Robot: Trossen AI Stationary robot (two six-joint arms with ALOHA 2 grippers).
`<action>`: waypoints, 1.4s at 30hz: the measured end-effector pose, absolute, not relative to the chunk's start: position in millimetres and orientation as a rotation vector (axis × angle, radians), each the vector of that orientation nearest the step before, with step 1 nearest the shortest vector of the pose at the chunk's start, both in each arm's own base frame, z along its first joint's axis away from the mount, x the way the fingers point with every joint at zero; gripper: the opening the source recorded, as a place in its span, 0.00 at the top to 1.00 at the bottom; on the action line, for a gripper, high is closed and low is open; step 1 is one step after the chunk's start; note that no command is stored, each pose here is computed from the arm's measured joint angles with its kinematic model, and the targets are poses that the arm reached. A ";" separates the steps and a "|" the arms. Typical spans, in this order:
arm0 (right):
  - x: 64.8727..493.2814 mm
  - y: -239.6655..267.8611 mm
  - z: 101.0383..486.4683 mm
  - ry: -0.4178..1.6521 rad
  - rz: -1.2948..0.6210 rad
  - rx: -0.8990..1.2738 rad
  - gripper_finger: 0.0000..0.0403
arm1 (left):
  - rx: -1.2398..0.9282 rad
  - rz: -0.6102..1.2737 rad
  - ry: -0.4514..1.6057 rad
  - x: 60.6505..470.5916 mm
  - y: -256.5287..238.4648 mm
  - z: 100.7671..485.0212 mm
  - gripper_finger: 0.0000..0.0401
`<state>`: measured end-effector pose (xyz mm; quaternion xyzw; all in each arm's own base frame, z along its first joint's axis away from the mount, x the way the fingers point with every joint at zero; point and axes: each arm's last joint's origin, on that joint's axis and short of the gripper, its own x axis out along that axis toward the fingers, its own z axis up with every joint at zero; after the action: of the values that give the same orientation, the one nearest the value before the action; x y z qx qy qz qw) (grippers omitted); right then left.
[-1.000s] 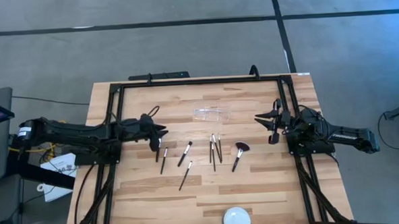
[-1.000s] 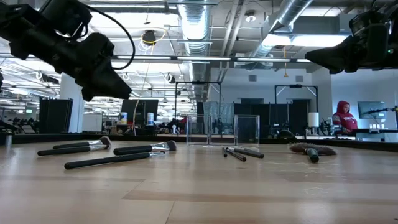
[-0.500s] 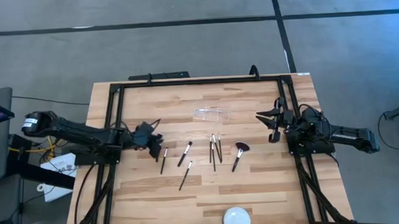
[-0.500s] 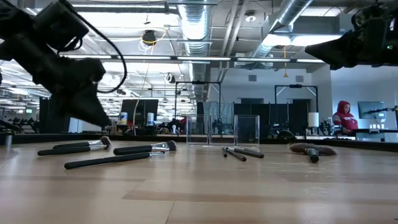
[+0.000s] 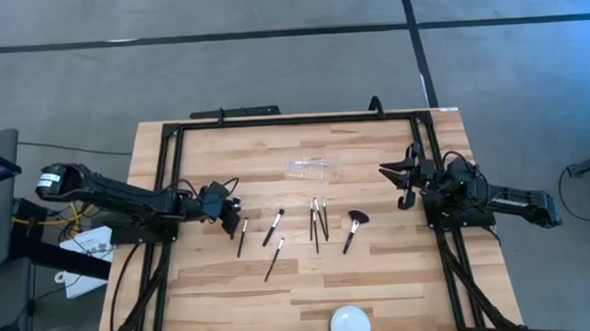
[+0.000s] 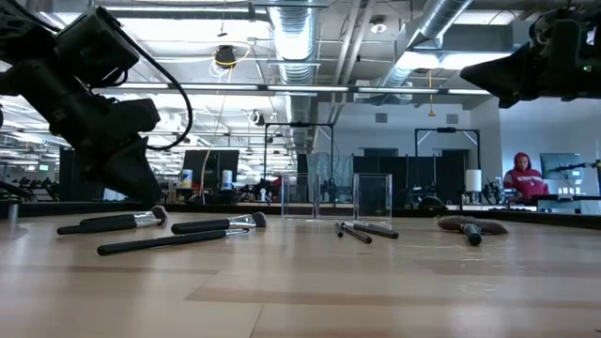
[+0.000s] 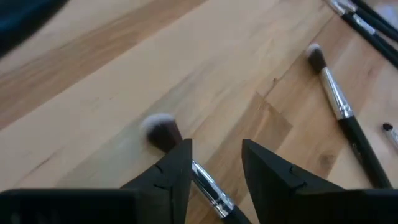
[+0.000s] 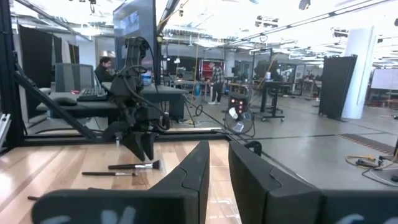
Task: Put items in baskets/containers
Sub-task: Put the black Powder brush into the transparent organizer
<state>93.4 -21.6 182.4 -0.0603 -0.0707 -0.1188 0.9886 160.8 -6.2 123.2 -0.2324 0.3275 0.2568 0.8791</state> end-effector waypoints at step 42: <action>93.3 -21.5 182.8 -0.143 -0.237 -0.121 0.87 | -0.624 0.601 0.560 155.6 -4.1 103.4 0.71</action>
<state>93.3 -21.5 182.8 -0.0604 -0.0711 -0.1183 0.9886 155.6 -4.1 103.4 -0.2981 0.2676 0.2873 0.8700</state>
